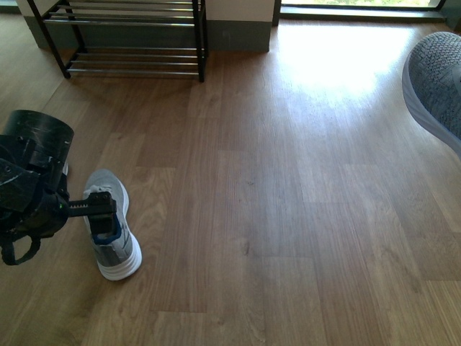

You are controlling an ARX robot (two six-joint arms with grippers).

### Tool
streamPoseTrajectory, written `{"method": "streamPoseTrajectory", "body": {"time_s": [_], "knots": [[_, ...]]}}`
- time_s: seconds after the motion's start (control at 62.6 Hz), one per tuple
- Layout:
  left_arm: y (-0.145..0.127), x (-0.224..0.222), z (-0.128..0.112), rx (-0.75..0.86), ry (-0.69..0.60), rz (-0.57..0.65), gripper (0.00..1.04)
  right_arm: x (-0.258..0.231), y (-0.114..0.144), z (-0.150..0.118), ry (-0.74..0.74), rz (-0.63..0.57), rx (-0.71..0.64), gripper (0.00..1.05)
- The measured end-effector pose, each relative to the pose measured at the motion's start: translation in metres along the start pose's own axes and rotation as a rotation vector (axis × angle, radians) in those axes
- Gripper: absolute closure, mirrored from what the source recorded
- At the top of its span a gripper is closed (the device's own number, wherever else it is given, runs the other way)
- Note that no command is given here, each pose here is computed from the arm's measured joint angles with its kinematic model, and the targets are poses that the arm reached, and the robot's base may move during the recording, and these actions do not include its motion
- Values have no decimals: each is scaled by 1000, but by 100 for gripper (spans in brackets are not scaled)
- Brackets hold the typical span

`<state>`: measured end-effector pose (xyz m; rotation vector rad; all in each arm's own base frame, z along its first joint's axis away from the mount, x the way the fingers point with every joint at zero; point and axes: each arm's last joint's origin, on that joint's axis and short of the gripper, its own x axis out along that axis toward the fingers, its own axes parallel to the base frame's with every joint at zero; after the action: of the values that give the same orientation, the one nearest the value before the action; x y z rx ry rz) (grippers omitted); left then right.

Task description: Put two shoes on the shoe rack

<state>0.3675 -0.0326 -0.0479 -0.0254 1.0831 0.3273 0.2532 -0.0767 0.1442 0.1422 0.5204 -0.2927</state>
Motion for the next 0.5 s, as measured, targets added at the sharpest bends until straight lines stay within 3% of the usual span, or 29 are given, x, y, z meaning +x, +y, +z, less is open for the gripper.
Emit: {"method": "streamPoseTrajectory", "body": {"time_s": [0.495], "knots": [[-5, 63, 9, -57, 84, 69, 9, 0, 0, 0, 0, 0, 0, 103]]}}
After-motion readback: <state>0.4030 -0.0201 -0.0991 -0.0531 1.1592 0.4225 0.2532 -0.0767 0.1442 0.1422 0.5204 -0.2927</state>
